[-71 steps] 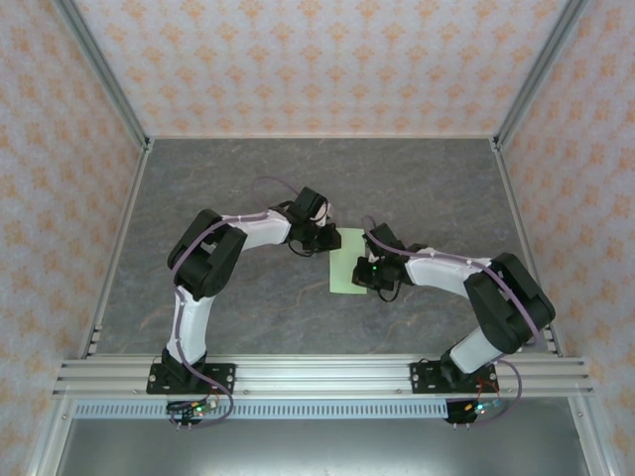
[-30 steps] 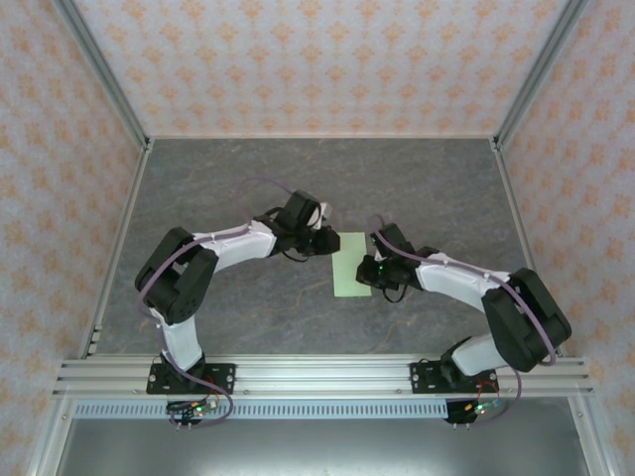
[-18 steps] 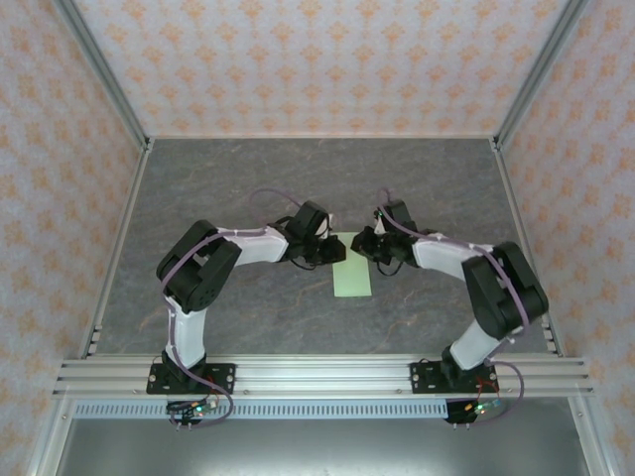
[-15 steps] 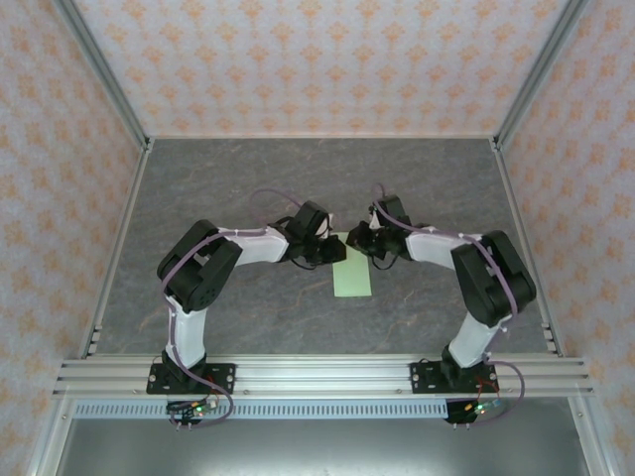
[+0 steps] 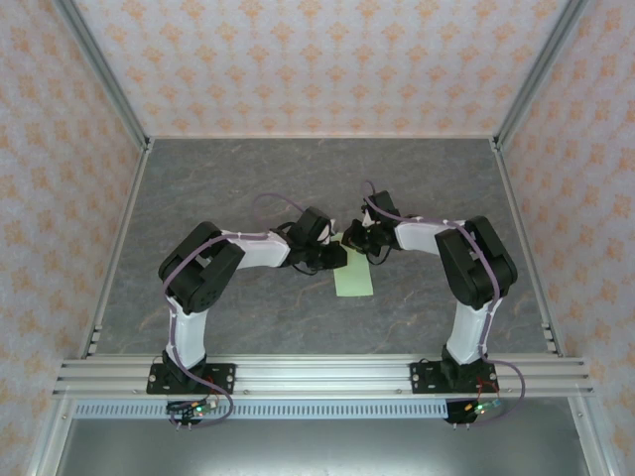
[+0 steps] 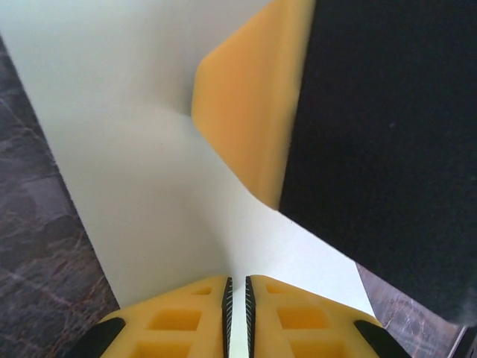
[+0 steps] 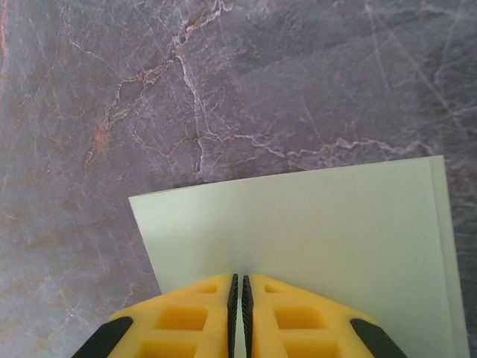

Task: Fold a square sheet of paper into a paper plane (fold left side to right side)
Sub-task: Hold the square sheet of paper at the center of the table, then first fold the square sheet of paper in half at the center of the table.

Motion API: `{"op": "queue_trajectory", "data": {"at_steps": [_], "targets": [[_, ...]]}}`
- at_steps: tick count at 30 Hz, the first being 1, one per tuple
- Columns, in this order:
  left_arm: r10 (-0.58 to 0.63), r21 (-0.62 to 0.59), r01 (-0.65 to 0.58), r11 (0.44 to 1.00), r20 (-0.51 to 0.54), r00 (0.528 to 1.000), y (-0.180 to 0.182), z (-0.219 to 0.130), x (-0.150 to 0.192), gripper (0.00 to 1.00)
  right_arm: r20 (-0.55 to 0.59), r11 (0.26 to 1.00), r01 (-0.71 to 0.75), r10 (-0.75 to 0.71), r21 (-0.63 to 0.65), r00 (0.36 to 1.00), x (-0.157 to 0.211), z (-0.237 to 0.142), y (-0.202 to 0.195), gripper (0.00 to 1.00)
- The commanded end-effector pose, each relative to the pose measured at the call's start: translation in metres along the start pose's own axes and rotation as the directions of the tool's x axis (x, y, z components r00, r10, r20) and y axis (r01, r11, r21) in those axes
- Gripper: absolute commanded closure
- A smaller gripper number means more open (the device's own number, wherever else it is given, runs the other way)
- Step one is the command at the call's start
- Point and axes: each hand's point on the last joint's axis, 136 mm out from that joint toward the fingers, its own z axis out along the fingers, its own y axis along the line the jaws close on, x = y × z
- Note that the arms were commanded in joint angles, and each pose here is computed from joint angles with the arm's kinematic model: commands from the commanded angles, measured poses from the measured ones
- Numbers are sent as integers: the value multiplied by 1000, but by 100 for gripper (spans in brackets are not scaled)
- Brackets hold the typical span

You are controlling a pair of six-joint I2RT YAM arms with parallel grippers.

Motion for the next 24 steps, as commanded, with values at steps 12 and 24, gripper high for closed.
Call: {"op": "queue_trajectory", "data": {"at_steps": [12, 24], "targets": [[75, -48, -78, 996, -68, 995, 6, -11, 72, 83, -73, 982, -25, 39, 189, 997, 25, 13, -46, 84], [84, -83, -94, 992, -107, 991, 12, -25, 117, 83, -72, 983, -26, 40, 181, 997, 25, 14, -44, 84]]}}
